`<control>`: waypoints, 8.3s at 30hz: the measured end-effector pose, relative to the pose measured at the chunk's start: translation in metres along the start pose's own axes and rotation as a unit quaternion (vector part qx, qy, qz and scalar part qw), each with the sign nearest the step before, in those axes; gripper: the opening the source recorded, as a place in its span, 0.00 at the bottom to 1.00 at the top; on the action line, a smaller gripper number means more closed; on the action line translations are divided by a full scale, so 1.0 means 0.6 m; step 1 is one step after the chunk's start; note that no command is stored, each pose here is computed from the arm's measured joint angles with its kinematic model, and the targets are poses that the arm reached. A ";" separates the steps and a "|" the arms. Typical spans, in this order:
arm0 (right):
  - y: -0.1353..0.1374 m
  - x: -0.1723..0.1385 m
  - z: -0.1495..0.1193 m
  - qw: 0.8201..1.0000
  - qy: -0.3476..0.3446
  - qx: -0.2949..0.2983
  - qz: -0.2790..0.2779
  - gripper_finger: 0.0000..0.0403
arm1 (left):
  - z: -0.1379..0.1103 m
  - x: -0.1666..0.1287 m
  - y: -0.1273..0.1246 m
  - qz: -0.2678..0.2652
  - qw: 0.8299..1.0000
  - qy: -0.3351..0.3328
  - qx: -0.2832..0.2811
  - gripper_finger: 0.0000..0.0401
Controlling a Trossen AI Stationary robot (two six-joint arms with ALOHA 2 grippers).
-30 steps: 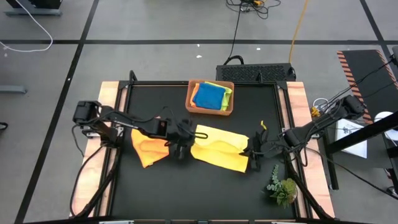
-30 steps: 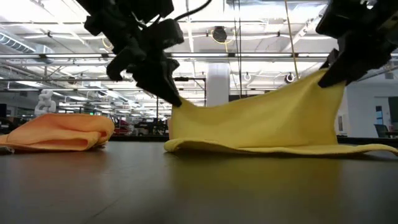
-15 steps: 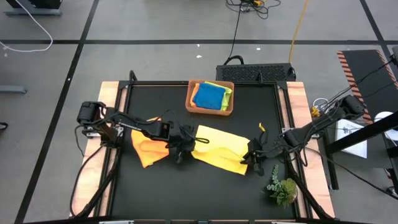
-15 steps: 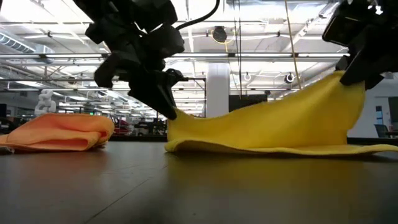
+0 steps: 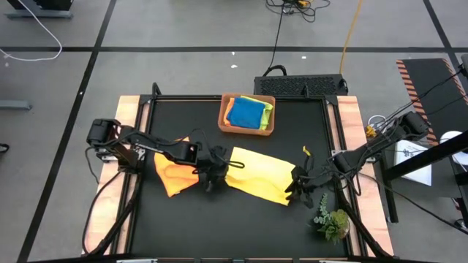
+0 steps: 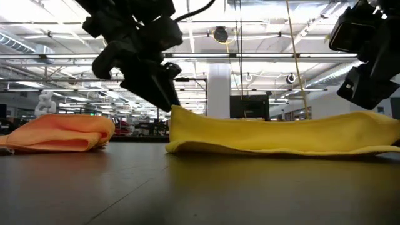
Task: Fold microfiber towels
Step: Fold the yellow microfiber towel
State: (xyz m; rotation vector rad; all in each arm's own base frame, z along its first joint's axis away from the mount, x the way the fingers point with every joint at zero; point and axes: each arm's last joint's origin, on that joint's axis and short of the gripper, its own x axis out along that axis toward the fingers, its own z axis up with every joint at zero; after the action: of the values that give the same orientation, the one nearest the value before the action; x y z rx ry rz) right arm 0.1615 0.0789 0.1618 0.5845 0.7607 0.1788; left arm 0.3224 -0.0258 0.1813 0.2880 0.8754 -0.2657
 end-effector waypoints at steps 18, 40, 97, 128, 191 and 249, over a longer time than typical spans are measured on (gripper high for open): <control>0.000 0.000 0.001 1.000 -0.003 0.002 -0.001 0.39 | -0.027 -0.002 -0.026 -0.088 0.993 0.079 -0.015 0.30; -0.099 -0.024 -0.001 0.948 -0.004 0.147 -0.282 0.39 | -0.006 -0.002 0.000 -0.001 1.000 0.016 0.000 0.28; -0.162 -0.042 -0.001 0.967 -0.137 0.057 -0.206 0.13 | 0.055 0.008 0.018 0.023 0.980 -0.196 0.010 0.28; -0.111 -0.052 0.051 0.952 -0.281 -0.104 -0.068 0.02 | 0.088 0.116 0.142 0.028 0.936 -0.339 -0.095 0.28; -0.085 -0.059 0.068 0.912 -0.344 -0.222 -0.023 0.02 | 0.163 0.072 0.194 -0.125 0.935 -0.310 -0.121 0.28; -0.099 -0.030 0.025 0.967 -0.208 -0.132 -0.066 0.43 | 0.181 -0.044 0.182 -0.025 0.971 -0.235 -0.035 0.00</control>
State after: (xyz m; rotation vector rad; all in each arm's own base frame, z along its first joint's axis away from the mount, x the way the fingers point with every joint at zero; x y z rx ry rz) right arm 0.1556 0.0170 0.1480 0.3005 0.3579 0.0291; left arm 0.4212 0.0403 0.2828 0.1271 0.4218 -0.3322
